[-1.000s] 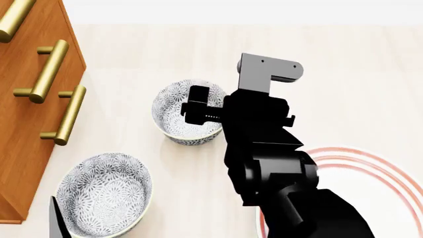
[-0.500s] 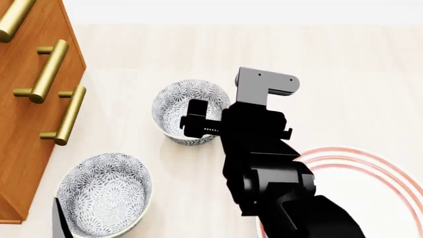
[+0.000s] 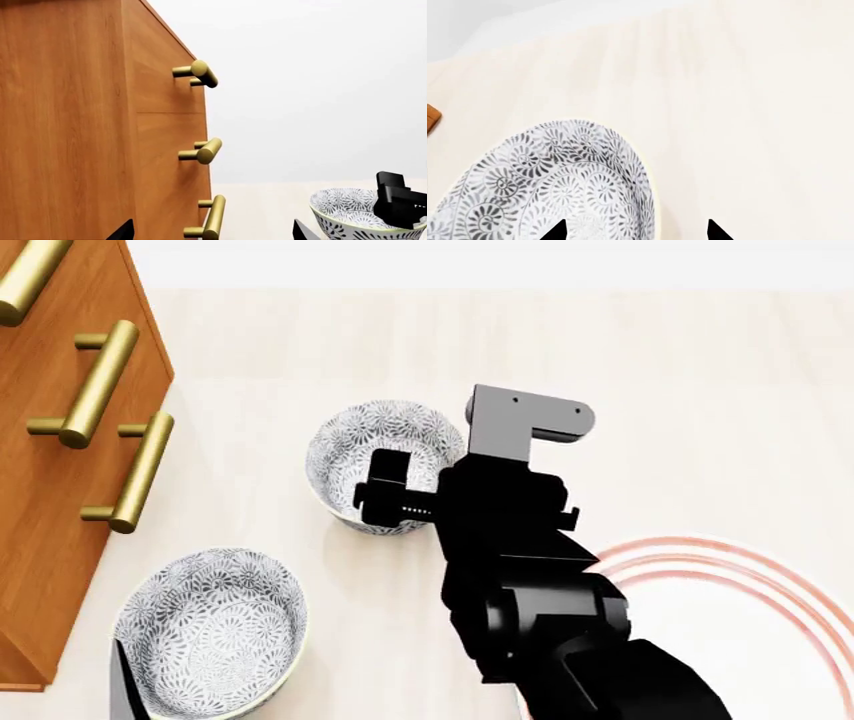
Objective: Pick up the bowl and put it in the front on the plate.
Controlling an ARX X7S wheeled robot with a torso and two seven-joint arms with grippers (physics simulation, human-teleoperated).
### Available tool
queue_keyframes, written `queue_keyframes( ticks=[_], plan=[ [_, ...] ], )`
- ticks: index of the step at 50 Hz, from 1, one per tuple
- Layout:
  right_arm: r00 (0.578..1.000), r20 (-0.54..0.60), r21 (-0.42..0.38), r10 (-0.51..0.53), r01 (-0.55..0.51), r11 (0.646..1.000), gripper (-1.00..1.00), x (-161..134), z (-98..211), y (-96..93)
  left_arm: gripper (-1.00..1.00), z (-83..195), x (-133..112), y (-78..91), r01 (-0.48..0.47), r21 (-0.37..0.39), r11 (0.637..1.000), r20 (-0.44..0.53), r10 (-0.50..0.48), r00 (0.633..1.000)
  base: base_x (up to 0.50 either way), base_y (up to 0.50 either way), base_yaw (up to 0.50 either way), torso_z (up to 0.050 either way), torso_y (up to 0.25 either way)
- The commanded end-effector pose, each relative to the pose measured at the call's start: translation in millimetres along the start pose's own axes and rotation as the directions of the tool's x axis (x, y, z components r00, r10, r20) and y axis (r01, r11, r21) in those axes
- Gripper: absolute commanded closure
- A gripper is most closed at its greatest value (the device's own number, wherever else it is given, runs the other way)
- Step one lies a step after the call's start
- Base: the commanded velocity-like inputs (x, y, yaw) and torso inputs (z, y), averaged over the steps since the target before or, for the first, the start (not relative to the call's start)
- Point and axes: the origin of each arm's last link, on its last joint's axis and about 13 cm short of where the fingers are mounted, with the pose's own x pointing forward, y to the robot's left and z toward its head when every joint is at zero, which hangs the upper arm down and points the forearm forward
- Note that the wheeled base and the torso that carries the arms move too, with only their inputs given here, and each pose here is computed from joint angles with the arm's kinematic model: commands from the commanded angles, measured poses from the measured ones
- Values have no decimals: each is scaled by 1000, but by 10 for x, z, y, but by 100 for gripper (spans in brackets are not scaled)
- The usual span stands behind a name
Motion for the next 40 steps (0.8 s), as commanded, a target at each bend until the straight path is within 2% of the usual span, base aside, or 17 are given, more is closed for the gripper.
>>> queue_keyframes(
  ticks=[1,4,5,25,30,34,40],
  plan=[
    [1000,-16,7,20,-20,1000,-100,3,-66,32,-100,-6,4,-5,5,6,1000,1,-5,1000,0,0,0,0,0],
    [1000,-18,11,17,-17,1000,-100,6,-90,17,-100,-8,4,-5,5,7,1000,1,-5,1000,0,0,0,0,0],
    [1000,-15,10,10,-10,1000,100,7,-91,12,-100,-4,4,-5,5,7,1000,1,-5,1000,0,0,0,0,0],
    [1000,7,5,12,-12,1000,100,-17,-24,43,-100,-5,6,-3,4,8,1000,2,-4,1000,0,0,0,0,0],
    [997,68,9,27,-28,1000,100,-105,179,70,-100,5,13,-2,0,9,1000,4,0,1000,0,0,0,0,0],
    [989,144,-9,22,-21,1000,100,-181,343,37,-100,6,17,0,-4,9,1000,4,3,1000,0,0,0,0,0],
    [974,225,11,28,-32,999,100,-361,615,-33,-100,7,19,-1,-5,10,1000,6,5,1000,0,0,0,0,0]
  ],
)
